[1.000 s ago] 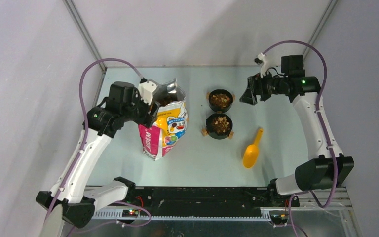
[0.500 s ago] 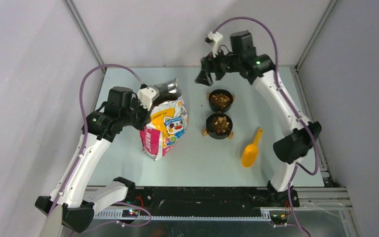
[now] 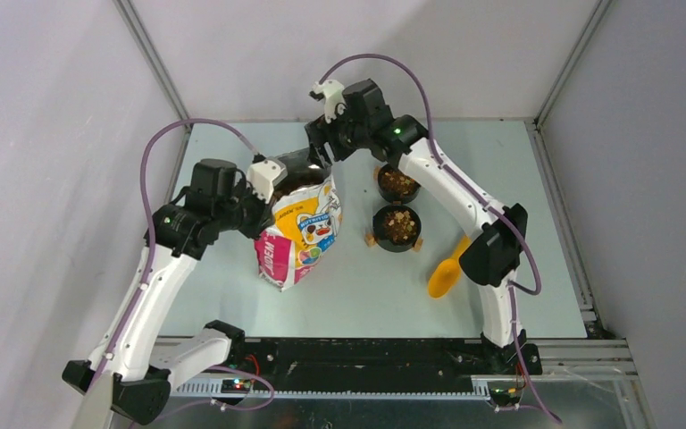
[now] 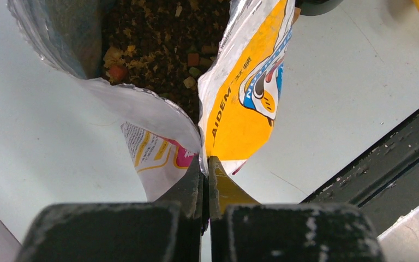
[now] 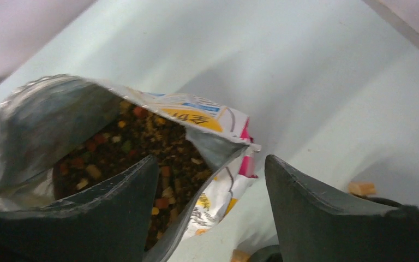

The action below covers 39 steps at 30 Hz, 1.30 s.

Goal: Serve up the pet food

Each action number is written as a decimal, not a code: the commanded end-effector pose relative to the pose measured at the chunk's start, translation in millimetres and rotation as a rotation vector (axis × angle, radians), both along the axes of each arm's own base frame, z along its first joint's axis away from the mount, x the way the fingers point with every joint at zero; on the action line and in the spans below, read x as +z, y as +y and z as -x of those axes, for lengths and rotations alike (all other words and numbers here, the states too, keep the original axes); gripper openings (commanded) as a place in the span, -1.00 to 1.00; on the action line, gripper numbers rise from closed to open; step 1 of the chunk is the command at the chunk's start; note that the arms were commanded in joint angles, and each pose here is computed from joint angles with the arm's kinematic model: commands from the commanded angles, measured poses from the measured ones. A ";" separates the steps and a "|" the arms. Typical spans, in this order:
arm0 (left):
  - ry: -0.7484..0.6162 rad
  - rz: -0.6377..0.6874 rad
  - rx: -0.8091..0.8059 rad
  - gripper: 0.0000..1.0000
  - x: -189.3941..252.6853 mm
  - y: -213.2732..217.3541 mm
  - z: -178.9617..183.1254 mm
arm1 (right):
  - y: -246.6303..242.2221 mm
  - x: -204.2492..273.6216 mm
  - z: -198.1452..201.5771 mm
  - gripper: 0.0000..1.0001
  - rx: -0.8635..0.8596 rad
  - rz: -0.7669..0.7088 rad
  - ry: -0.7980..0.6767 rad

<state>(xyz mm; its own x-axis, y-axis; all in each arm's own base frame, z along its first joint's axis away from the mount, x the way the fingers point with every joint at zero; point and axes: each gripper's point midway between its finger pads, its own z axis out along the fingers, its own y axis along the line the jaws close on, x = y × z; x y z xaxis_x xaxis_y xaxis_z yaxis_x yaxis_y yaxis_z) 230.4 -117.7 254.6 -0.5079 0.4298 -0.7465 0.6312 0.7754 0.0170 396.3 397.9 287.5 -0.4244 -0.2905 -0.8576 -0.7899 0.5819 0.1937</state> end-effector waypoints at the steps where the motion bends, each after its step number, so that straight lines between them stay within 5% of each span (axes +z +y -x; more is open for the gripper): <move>1: -0.072 0.075 -0.074 -1.00 27.2 -9.7 14.9 | -7.4 10.3 -32.3 0.37 -0.182 0.054 -0.136; 6: -0.137 -0.003 -0.026 -1.00 34.2 9.5 13.5 | -28.4 -5.4 -35.5 0.06 -0.324 0.179 -0.167; 8: -0.189 -0.058 0.003 -1.00 40.7 21.8 10.0 | -35.5 -3.7 -24.7 -0.18 -0.338 0.188 -0.150; 11: -0.277 -0.120 0.013 -1.00 56.5 34.3 6.2 | -43.3 14.3 -7.8 -0.93 -0.353 0.141 -0.109; 13: -0.342 -0.161 0.019 -1.00 70.2 41.9 2.2 | -43.1 35.7 3.7 -1.00 -0.346 0.076 -0.096; 19: -0.553 -0.245 0.048 -1.00 136.6 69.0 -14.2 | -45.3 120.4 38.7 -1.00 -0.373 -0.161 -0.024; 28: -0.388 -0.148 -0.111 -1.00 105.4 48.7 6.0 | -43.0 96.7 85.5 -0.96 -0.262 -0.137 0.072; 29: -0.376 -0.142 -0.122 -1.00 102.3 47.0 8.4 | -41.6 93.6 92.0 -0.84 -0.230 -0.137 0.087; 30: -0.363 -0.127 -0.144 -1.00 97.9 43.0 11.1 | -34.5 95.0 105.0 -0.48 -0.134 -0.151 0.108; 32: -0.330 -0.112 -0.171 -1.00 87.7 38.6 15.1 | -29.2 102.7 123.8 -0.06 0.029 -0.182 0.118; 34: -0.300 -0.107 -0.191 -1.00 76.1 36.3 18.8 | -34.0 118.7 136.7 0.18 0.190 -0.229 0.092; 39: -0.261 -0.117 -0.228 -1.00 58.3 35.8 29.1 | -79.2 134.0 122.0 0.31 0.491 -0.268 -0.106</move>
